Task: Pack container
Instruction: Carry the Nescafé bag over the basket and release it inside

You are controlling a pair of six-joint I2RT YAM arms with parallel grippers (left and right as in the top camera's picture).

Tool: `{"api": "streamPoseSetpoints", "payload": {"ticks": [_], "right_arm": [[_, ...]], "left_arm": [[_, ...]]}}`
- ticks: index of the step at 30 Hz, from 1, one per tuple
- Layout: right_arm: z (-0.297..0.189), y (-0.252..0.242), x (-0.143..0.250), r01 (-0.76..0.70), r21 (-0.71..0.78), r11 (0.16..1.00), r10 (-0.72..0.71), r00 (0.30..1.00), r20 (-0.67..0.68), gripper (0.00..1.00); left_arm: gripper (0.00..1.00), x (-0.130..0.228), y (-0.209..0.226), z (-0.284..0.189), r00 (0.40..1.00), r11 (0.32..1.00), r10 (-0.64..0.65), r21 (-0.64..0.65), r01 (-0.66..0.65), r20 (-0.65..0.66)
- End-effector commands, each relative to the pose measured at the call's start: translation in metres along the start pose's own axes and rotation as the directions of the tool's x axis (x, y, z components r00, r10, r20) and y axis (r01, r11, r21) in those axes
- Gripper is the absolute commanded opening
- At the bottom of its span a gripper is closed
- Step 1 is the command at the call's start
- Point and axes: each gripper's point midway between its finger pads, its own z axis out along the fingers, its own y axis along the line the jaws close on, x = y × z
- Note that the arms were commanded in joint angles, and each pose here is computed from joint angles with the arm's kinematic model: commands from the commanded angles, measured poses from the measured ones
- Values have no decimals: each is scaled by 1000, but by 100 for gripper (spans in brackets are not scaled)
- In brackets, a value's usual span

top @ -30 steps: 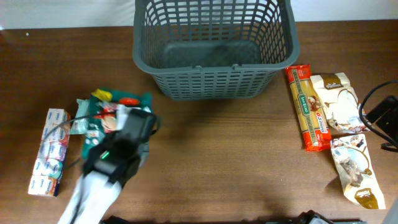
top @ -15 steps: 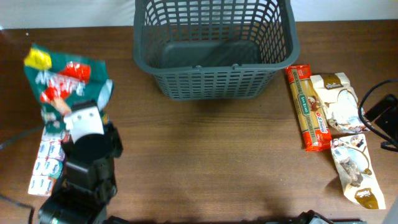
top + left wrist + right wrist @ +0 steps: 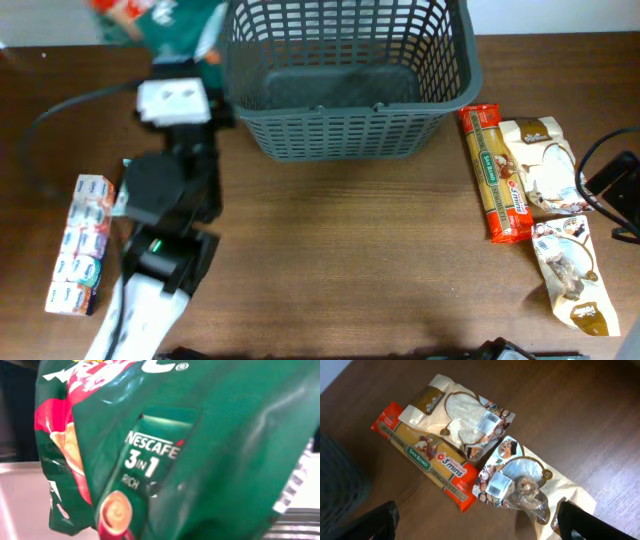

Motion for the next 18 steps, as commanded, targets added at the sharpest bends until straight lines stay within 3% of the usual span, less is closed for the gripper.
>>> {"api": "streamPoseSetpoints", "payload": {"ticks": [1,5,9,14,18], "right_arm": [[-2,0,3,3,-7,1000,-3,1000,-11,99],[-2,-5,9,8,19,1000,-8,999,-33,99],[-2,-10,15,9,42,999,-7,998,-57,99],[-3,-11,20,10,47,999,-6,997,-77,99],[-3,-14,21,11,63,998,-5,997,-83,99]], "left_arm": [[1,-38,-57,15,980,946,-166,297,127,109],[2,-33,-98,37,973,881,-205,454,136,106],[2,-13,-125,58,986,843,-163,524,119,39],[1,30,-157,59,998,762,23,647,23,-63],[1,74,-170,35,966,652,234,754,-76,-106]]}}
